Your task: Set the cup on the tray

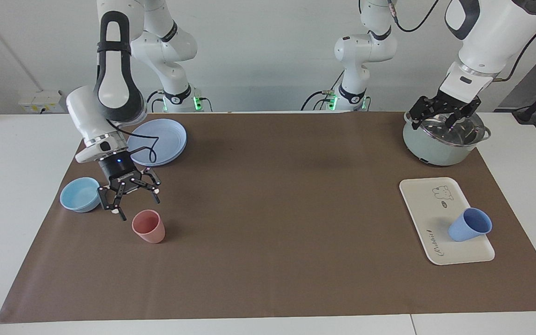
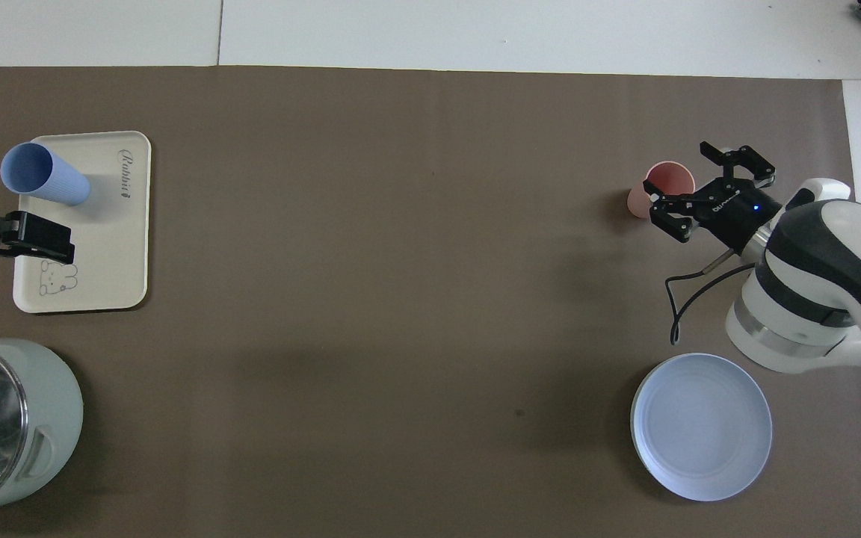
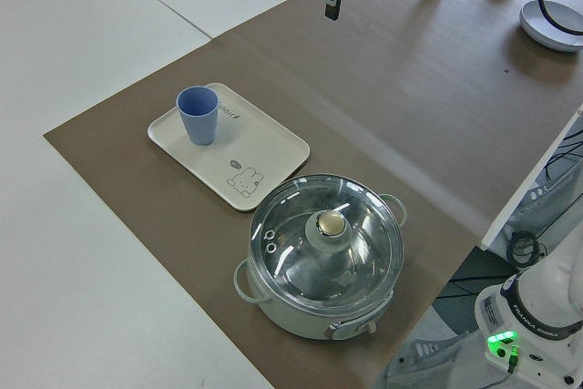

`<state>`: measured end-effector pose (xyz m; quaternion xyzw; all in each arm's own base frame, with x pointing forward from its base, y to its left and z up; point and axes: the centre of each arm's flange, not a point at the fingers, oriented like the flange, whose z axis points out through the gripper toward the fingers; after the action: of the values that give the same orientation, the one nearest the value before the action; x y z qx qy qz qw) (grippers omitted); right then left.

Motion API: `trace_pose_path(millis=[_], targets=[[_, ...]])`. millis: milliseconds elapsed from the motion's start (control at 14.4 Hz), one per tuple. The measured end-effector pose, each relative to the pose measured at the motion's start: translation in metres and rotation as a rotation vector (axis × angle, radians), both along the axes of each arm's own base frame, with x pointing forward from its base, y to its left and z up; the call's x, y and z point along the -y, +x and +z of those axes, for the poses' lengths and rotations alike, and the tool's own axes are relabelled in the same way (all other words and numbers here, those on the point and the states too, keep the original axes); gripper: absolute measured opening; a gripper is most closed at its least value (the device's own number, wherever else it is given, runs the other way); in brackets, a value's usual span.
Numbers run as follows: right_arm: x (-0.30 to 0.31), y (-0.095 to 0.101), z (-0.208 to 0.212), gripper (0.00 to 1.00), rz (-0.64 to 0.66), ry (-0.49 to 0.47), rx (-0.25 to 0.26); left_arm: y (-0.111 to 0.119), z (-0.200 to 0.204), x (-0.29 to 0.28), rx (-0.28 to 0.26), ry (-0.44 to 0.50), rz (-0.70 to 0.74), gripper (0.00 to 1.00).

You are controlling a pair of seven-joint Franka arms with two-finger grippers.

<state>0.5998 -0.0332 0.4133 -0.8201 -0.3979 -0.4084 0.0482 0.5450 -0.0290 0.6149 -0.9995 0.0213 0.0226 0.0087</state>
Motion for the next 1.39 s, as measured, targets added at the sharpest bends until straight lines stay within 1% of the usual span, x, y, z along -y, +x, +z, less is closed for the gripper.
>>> trace_pose_path(millis=[139, 209, 278, 418, 626, 835, 905, 1044, 1183, 1253, 1392], targets=[[0.002, 0.012, 0.027, 1.0, 0.041, -0.066, -0.078, 0.0, 0.0, 0.0, 0.0, 0.0, 0.0, 1.0], [-0.002, 0.015, 0.04, 1.0, 0.041, -0.096, -0.123, 0.0, 0.0, 0.0, 0.001, 0.0, 0.0, 1.0], [-0.007, 0.016, 0.053, 1.0, 0.025, -0.124, -0.172, 0.0, 0.0, 0.0, 0.002, 0.0, -0.001, 1.0], [-0.015, 0.011, 0.078, 1.0, -0.046, -0.166, -0.274, 0.001, 0.001, 0.0, 0.008, 0.0, -0.001, 1.0], [-0.02, -0.011, 0.102, 1.0, -0.229, -0.182, -0.448, 0.001, 0.001, 0.0, 0.012, 0.0, -0.001, 1.0], [-0.016, -0.037, 0.116, 1.0, -0.505, -0.168, -0.64, 0.002, 0.001, -0.004, 0.014, 0.0, 0.006, 1.0], [-0.014, -0.044, 0.12, 1.0, -0.591, -0.169, -0.691, 0.002, 0.001, -0.004, 0.017, 0.0, 0.007, 1.0], [-0.012, -0.053, 0.131, 1.0, -0.713, -0.158, -0.769, 0.003, 0.002, -0.005, 0.024, 0.0, 0.009, 1.0], [-0.016, -0.058, 0.152, 1.0, -0.798, -0.136, -0.827, 0.003, 0.002, -0.007, 0.026, -0.001, 0.012, 1.0], [-0.019, -0.06, 0.167, 1.0, -0.825, -0.13, -0.845, 0.003, 0.002, -0.007, 0.026, -0.001, 0.011, 1.0], [-0.021, -0.065, 0.196, 1.0, -0.85, -0.113, -0.864, 0.003, 0.002, -0.005, 0.026, -0.001, 0.009, 1.0]])
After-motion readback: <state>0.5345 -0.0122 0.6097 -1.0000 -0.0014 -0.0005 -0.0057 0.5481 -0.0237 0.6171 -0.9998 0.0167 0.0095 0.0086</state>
